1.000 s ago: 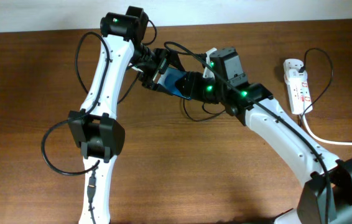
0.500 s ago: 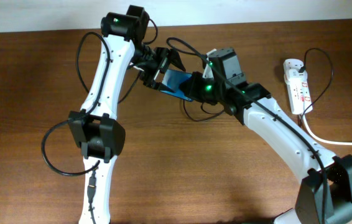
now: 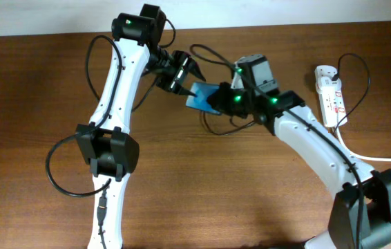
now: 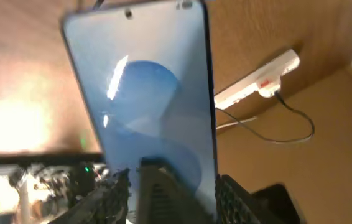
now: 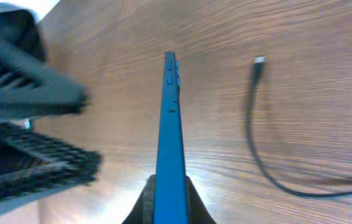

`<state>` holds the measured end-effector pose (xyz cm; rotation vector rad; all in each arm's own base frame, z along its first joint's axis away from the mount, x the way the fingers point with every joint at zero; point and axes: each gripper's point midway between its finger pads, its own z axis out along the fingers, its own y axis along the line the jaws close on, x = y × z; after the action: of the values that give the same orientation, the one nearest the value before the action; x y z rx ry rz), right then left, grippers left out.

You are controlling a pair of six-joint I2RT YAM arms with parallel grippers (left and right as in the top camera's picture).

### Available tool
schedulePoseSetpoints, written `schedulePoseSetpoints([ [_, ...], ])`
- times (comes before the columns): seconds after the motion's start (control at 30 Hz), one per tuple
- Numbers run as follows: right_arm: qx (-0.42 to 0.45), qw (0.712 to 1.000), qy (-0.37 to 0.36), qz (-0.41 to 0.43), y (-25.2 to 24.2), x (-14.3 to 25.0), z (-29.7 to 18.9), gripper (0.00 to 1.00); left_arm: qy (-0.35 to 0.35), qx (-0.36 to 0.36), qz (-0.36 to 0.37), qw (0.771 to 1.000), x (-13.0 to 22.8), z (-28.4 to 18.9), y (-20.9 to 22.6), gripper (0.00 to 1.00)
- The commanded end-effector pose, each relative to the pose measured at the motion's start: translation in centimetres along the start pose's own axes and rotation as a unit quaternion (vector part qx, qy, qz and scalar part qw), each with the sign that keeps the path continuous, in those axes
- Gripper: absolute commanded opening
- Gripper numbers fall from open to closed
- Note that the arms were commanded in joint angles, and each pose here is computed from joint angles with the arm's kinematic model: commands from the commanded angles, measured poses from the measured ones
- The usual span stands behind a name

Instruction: Plug charger to phone and switch on socket

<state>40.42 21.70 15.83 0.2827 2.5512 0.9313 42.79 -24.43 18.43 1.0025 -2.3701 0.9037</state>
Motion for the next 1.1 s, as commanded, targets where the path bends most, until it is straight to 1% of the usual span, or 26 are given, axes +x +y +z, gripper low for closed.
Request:
schedulePoseSetpoints([
  [0.0, -0.021, 0.999, -0.04, -0.024, 0.9, -2.4, -4.1, 0.04, -0.017, 0.033, 0.143, 0.989, 1.1, -1.5, -1.7, 0.48],
  [0.07, -0.021, 0.998, -0.063, -0.016, 0.7, -3.3, -6.7, 0.04, -0.025, 0.043, 0.2, 0.979, 0.9, -1.6, -2.4, 0.49],
  [0.1, -0.032, 0.997, -0.074, -0.015, 1.0, -3.8, -8.2, 0.04, -0.027, 0.046, 0.206, 0.977, 0.8, -1.6, -2.6, 0.51],
  [0.13, -0.043, 0.996, -0.08, -0.01, 1.3, -4.1, -9.1, 0.04, -0.027, 0.05, 0.208, 0.976, 0.8, -1.6, -2.7, 0.49],
  [0.17, -0.051, 0.994, -0.094, 0.013, 1.3, -4.7, -10.5, 0.04, -0.019, 0.063, 0.213, 0.975, 1.0, -1.8, -3.2, 0.48],
  [0.23, -0.07, 0.99, -0.118, 0.036, 1.6, -5.6, -13.0, 0.04, -0.002, 0.089, 0.221, 0.971, 1.3, -2.4, -3.9, 0.48],
  [0.27, -0.089, 0.984, -0.149, 0.03, 2.2, -6.5, -15.5, 0.04, 0.015, 0.119, 0.245, 0.962, 1.7, -3.1, -4.7, 0.45],
  [0.3, -0.096, 0.982, -0.16, 0.019, 2.3, -6.7, -16.8, 0.04, 0.02, 0.133, 0.266, 0.955, 1.9, -3.5, -5.1, 0.44],
  [0.33, -0.103, 0.98, -0.172, -0.014, 2.5, -6.8, -18.2, 0.04, 0.025, 0.15, 0.294, 0.944, 2.1, -3.9, -5.6, 0.45],
  [0.37, -0.113, 0.976, -0.18, -0.042, 2.8, -6.8, -19.5, 0.04, 0.028, 0.158, 0.302, 0.94, 2.1, -4.2, -5.8, 0.47],
  [0.4, -0.127, 0.973, -0.183, -0.059, 2.7, -6.3, -21.6, 0.04, 0.026, 0.159, 0.301, 0.94, 1.9, -4.3, -5.8, 0.5],
  [0.43, -0.143, 0.971, -0.17, -0.087, 2.4, -4.9, -23.4, 0.04, 0.024, 0.159, 0.313, 0.936, 1.9, -4.4, -5.7, 0.53],
  [0.47, -0.137, 0.973, -0.165, -0.084, 1.3, -4.1, -24.4, 0.04, 0.022, 0.156, 0.336, 0.928, 1.9, -4.4, -5.4, 0.53],
  [0.5, -0.12, 0.978, -0.158, -0.064, -0.1, -3.2, -25.0, 0.04, 0.023, 0.153, 0.342, 0.927, 1.9, -4.4, -5.2, 0.52],
  [0.53, -0.084, 0.982, -0.163, -0.045, -2.9, -1.6, -26.5, 0.04, 0.024, 0.152, 0.341, 0.927, 2.0, -4.3, -5.1, 0.52],
  [0.63, -0.065, 0.979, -0.194, -0.018, -5.1, 0.0, -27.9, 0.04, 0.024, 0.152, 0.342, 0.927, 2.0, -4.3, -5.1, 0.51],
  [0.73, -0.062, 0.972, -0.224, 0.046, -7.6, 1.4, -28.0, 0.04, 0.023, 0.152, 0.342, 0.927, 1.9, -4.4, -5.1, 0.49],
  [0.8, -0.088, 0.967, -0.217, 0.097, -9.4, 1.8, -25.8, 0.04, 0.022, 0.151, 0.342, 0.927, 1.9, -4.3, -5.1, 0.49],
  [0.83, -0.123, 0.963, -0.214, 0.11, -9.6, 1.5, -24.9, 0.04, 0.022, 0.151, 0.342, 0.927, 1.9, -4.3, -5.1, 0.49],
  [0.9, -0.172, 0.947, -0.229, 0.144, -10.8, 0.3, -23.2, 0.04, 0.022, 0.151, 0.342, 0.927, 1.9, -4.3, -5.1, 0.5],
  [0.97, -0.189, 0.93, -0.254, 0.185, -11.5, -0.8, -22.4, 0.04, 0.022, 0.151, 0.342, 0.927, 1.9, -4.3, -5.1, 0.51],
  [1.03, -0.189, 0.899, -0.283, 0.275, -12.1, -2.1, -21.5, 0.04, 0.022, 0.151, 0.342, 0.927, 1.9, -4.3, -5.1, 0.51],
  [1.07, -0.184, 0.876, -0.3, 0.33, -12.2, -2.7, -21.0, 0.04, 0.022, 0.151, 0.342, 0.927, 1.9, -4.3, -5.1, 0.51],
])
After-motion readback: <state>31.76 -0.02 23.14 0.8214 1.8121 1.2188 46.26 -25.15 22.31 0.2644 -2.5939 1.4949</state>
